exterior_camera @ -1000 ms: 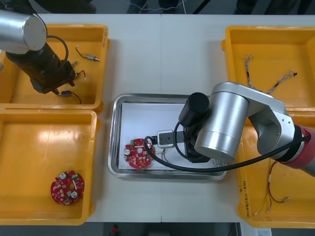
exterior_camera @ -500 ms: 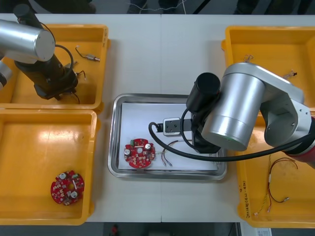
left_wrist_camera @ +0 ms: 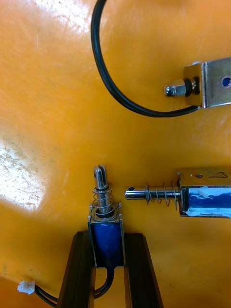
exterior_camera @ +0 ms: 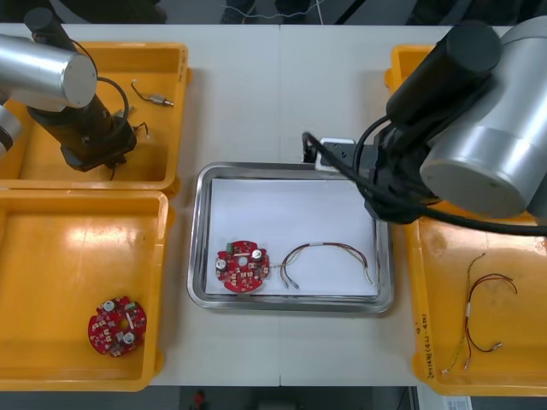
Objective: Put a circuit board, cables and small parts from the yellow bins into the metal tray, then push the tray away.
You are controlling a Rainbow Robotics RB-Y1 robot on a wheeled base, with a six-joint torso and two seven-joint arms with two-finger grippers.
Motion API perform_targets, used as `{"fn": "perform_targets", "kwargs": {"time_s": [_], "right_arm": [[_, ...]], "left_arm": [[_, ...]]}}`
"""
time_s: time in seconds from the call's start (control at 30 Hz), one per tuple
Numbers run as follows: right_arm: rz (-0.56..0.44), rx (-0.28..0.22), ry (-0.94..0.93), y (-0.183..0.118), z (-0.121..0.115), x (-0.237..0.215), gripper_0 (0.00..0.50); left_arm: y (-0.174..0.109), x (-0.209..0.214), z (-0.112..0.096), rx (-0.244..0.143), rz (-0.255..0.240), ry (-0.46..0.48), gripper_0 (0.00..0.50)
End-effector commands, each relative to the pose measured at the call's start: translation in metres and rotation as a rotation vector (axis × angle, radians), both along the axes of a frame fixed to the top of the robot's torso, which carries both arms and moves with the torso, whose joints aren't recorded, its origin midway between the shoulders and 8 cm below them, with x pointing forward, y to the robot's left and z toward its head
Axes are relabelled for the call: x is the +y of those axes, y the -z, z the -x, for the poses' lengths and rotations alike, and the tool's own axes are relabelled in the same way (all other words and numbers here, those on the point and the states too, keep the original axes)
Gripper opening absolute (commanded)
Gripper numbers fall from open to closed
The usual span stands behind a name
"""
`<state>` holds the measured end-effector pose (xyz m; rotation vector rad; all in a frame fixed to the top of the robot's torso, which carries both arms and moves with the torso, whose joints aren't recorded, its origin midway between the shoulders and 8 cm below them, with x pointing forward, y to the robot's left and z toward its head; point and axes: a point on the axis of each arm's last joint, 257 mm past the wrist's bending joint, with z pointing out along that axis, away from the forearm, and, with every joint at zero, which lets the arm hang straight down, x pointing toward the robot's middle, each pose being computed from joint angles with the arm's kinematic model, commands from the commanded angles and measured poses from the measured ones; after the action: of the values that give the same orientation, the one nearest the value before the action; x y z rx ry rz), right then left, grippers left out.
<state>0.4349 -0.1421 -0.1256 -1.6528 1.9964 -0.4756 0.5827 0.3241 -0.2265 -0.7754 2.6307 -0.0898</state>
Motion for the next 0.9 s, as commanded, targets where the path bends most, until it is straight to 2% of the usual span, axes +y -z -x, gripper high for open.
{"fn": "perform_targets", "kwargs": {"time_s": [0.03,0.27,0.53,0.6,0.73,0.9], "right_arm": [[-0.062,-0.048,0.047,-0.025,-0.006,-0.010,0.500],[-0.123,-0.123,0.175,-0.059,-0.028,-0.047,0.500],[-0.204,-0.185,0.370,-0.088,-0.053,-0.100,0.500],[-0.223,-0.202,0.448,-0.094,-0.061,-0.122,0.500],[-0.245,-0.210,0.542,-0.098,-0.070,-0.148,0.500],[-0.259,-0.170,0.641,-0.091,-0.082,-0.172,0.500]], "left_arm": [[-0.012,-0.013,-0.010,-0.030,0.016,-0.023,0.000],[-0.038,-0.006,-0.008,-0.039,0.025,-0.029,0.000],[-0.073,0.003,-0.001,-0.054,-0.014,-0.019,0.000],[-0.084,0.005,0.001,-0.062,-0.049,-0.009,0.000],[-0.099,0.004,0.006,-0.073,-0.092,0.010,0.000],[-0.119,-0.011,0.019,-0.077,-0.121,0.061,0.000]]}}
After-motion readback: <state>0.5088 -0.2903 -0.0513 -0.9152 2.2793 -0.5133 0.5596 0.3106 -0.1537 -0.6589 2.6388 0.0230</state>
